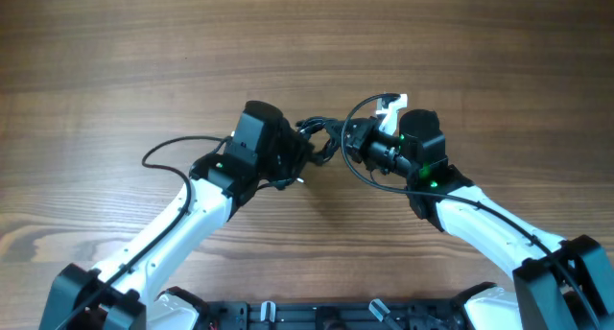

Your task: Untangle cables

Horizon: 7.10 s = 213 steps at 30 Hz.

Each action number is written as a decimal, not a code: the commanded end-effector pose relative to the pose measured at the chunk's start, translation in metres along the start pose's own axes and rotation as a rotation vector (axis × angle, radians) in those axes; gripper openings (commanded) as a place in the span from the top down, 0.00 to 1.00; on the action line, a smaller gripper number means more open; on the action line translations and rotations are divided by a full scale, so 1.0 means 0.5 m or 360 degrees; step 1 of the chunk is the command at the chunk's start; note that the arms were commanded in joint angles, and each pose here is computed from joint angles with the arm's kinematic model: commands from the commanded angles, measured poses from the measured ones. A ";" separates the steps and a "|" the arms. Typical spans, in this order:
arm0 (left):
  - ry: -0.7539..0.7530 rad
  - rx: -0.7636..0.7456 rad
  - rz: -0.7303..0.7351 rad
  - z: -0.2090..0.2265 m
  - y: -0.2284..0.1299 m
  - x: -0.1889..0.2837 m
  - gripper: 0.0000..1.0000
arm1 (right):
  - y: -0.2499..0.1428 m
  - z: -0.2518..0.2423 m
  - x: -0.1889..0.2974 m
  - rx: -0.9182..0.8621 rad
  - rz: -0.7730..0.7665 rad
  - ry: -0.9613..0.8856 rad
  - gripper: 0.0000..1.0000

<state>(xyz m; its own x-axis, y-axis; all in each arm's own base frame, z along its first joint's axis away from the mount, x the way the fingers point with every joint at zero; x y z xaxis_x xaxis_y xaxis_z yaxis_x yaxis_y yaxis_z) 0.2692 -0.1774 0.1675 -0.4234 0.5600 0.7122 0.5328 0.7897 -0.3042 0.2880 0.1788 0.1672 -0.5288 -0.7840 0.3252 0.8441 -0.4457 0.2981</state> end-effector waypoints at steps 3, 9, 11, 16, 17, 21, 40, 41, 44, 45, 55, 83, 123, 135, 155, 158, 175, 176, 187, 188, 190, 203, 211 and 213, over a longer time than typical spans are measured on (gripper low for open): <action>-0.0085 -0.0284 -0.0069 -0.022 0.028 0.024 0.96 | 0.015 -0.001 0.004 0.0577 0.0005 0.0031 0.68; -0.0112 -0.1463 -0.0153 -0.030 0.029 0.084 0.96 | 0.073 -0.019 0.079 0.0864 0.0100 0.0296 0.00; -0.0083 -0.1677 -0.0129 -0.022 0.023 0.092 0.96 | 0.075 -0.019 0.097 0.0864 0.0160 0.0396 0.00; 0.0000 -0.2041 -0.0092 -0.005 0.022 0.091 0.96 | 0.025 0.010 0.093 0.1012 0.0396 0.0672 0.24; 0.0002 -0.2068 -0.0093 -0.005 0.022 0.091 0.96 | 0.015 0.016 0.087 0.1080 0.0411 0.0699 0.28; 0.0008 -0.2077 -0.0098 -0.004 0.025 0.091 0.96 | -0.014 0.031 0.059 0.1203 0.0411 0.0684 0.34; -0.0047 -0.1767 -0.0001 0.012 0.111 0.135 0.96 | 0.008 0.140 0.018 0.1755 0.0636 -0.0071 0.16; -0.0069 -0.1768 0.0024 0.011 0.107 0.136 0.96 | 0.001 0.139 0.013 0.1820 0.0656 -0.0065 0.23; -0.0087 -0.1766 0.0049 0.011 0.104 0.136 0.96 | -0.028 0.145 -0.001 0.1920 0.0721 -0.0007 0.33; -0.0087 -0.1765 0.0049 0.012 0.104 0.136 0.96 | -0.046 0.150 -0.009 0.1954 0.0747 -0.0012 0.34; -0.0124 -0.1756 0.0107 0.012 0.096 0.136 0.96 | -0.106 0.144 -0.049 0.2184 0.0778 -0.0354 0.53; -0.0175 -0.1187 0.0021 0.007 0.153 0.166 0.96 | 0.011 0.212 0.086 0.1284 0.0582 0.0234 0.96; -0.0802 -0.1999 0.0416 -0.032 0.082 0.192 0.51 | -0.143 0.173 0.052 0.1677 0.1119 0.0879 0.96; -0.0376 -0.1388 0.0316 0.005 0.113 0.173 0.00 | -0.055 0.176 0.020 0.1571 0.0815 0.0559 0.96; -0.0071 -0.0607 0.0160 0.008 0.074 0.126 0.20 | 0.020 0.178 0.008 0.0930 0.0555 0.0221 0.96; -0.0112 -0.0474 0.0133 -0.005 0.070 0.122 0.25 | 0.022 0.181 0.008 0.0885 0.0545 0.0221 0.96; -0.0227 -0.0338 0.0168 -0.040 0.031 0.101 0.69 | 0.037 0.186 0.002 0.0744 0.0447 0.0158 0.96; -0.0226 -0.0337 0.0157 -0.040 0.032 0.101 0.77 | 0.037 0.186 0.002 0.0743 0.0447 0.0158 0.95; -0.0185 -0.0846 -0.0138 -0.038 0.067 0.105 0.96 | 0.031 0.159 0.008 0.0986 0.0492 0.0081 0.91; -0.0192 -0.0975 -0.0156 -0.040 0.068 0.111 0.96 | 0.030 0.142 0.011 0.0997 0.0506 -0.0003 0.82; -0.0215 -0.1349 -0.0196 -0.045 0.061 0.128 0.96 | 0.031 0.103 0.021 0.1019 0.0525 -0.0237 0.50; 0.0107 -0.2318 -0.0179 0.019 0.053 0.169 0.96 | 0.055 0.152 0.038 0.1456 0.0493 0.0273 0.30; 0.0040 -0.2334 -0.0159 0.012 0.046 0.168 0.96 | 0.006 0.150 -0.010 0.1473 0.0630 0.0374 0.50; 0.0040 -0.2333 -0.0159 0.012 0.046 0.168 0.96 | -0.008 0.137 -0.027 0.1443 0.0687 0.0371 0.53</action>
<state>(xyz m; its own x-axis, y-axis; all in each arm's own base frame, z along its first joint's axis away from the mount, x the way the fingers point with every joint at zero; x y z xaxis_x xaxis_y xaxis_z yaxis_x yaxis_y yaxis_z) 0.2414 -0.1090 0.2115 -0.4932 0.4816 0.7244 0.7786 -0.1271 0.6146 0.2869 0.2077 0.2416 -0.1564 -0.9047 0.3963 0.5007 0.2733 0.8214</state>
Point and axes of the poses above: each gripper's point midway between its finger pads, its own x axis back along the fingers, its own z axis along the line the jaws close on, y = z × x, the point moved 8 cm from there along x, back along the fingers, and after that the axes turned 11 degrees about x, right-handed, at the moved point
